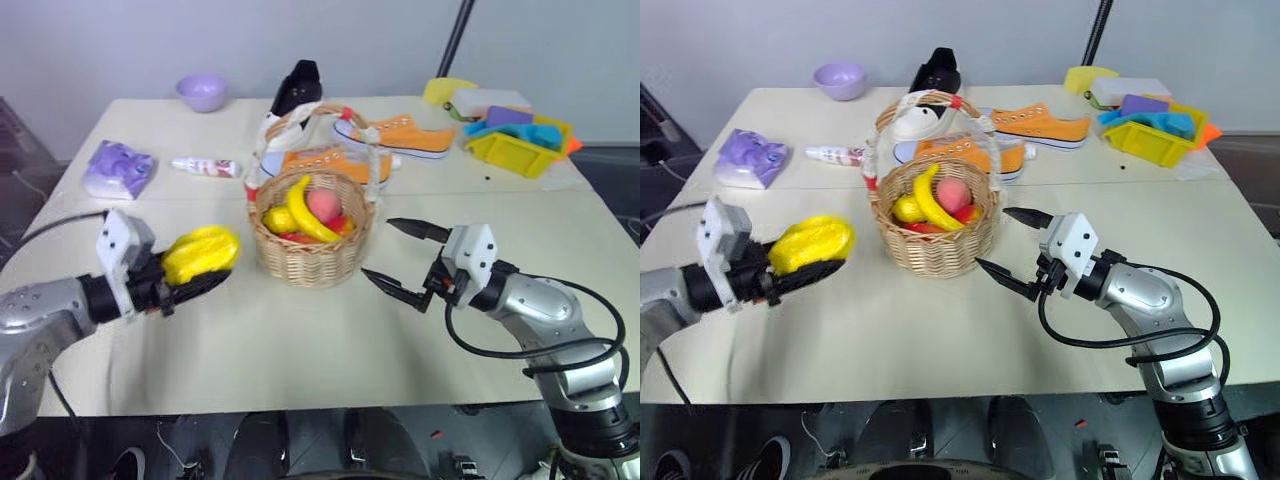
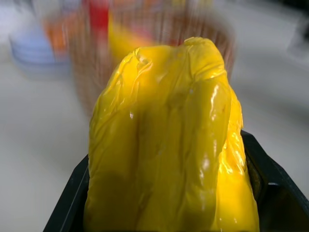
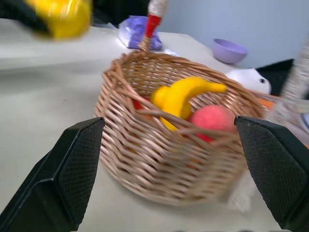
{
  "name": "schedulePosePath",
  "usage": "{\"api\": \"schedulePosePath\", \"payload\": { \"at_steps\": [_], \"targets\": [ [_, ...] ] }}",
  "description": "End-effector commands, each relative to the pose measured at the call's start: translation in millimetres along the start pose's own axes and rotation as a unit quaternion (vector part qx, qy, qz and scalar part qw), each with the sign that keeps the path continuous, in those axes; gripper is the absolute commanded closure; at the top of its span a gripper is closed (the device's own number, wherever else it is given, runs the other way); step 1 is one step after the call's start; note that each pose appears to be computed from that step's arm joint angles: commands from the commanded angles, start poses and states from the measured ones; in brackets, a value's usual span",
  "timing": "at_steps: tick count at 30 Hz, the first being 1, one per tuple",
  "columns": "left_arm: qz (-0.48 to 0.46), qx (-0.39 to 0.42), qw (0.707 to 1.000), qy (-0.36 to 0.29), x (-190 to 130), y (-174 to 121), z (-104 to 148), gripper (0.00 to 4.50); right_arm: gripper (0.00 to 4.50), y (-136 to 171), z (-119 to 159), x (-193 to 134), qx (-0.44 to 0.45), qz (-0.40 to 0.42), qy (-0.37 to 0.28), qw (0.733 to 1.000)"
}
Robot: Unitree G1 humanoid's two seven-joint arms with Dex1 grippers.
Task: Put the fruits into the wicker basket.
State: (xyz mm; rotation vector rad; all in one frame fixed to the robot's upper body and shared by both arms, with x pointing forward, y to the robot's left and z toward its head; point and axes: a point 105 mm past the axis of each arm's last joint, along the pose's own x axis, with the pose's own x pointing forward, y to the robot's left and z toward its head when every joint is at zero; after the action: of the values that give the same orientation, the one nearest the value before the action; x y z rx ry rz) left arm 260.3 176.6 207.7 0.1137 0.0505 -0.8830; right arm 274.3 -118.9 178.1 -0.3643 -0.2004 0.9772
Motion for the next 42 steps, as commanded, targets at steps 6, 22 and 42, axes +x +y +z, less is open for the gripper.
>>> {"api": "schedulePosePath", "payload": {
  "at_steps": [6, 22, 42],
  "targets": [
    [0.07, 0.007, 0.994, -0.082, 84.5, 9.5, 27.7, 2.02, 0.0, -8.9, 11.3, 0.3, -0.029, -0.021, -0.016, 0.999],
    [0.019, 0.017, 0.995, -0.094, 90.7, -13.0, 20.4, 0.05, 0.0, -26.1, 12.5, -4.7, 0.008, -0.103, -0.027, 0.994],
    [0.111, 0.054, 0.989, -0.088, -38.5, 17.4, -27.0, 0.05, 0.0, -51.5, 5.5, 23.3, 0.085, -0.208, -0.009, 0.974]
  ]
}}
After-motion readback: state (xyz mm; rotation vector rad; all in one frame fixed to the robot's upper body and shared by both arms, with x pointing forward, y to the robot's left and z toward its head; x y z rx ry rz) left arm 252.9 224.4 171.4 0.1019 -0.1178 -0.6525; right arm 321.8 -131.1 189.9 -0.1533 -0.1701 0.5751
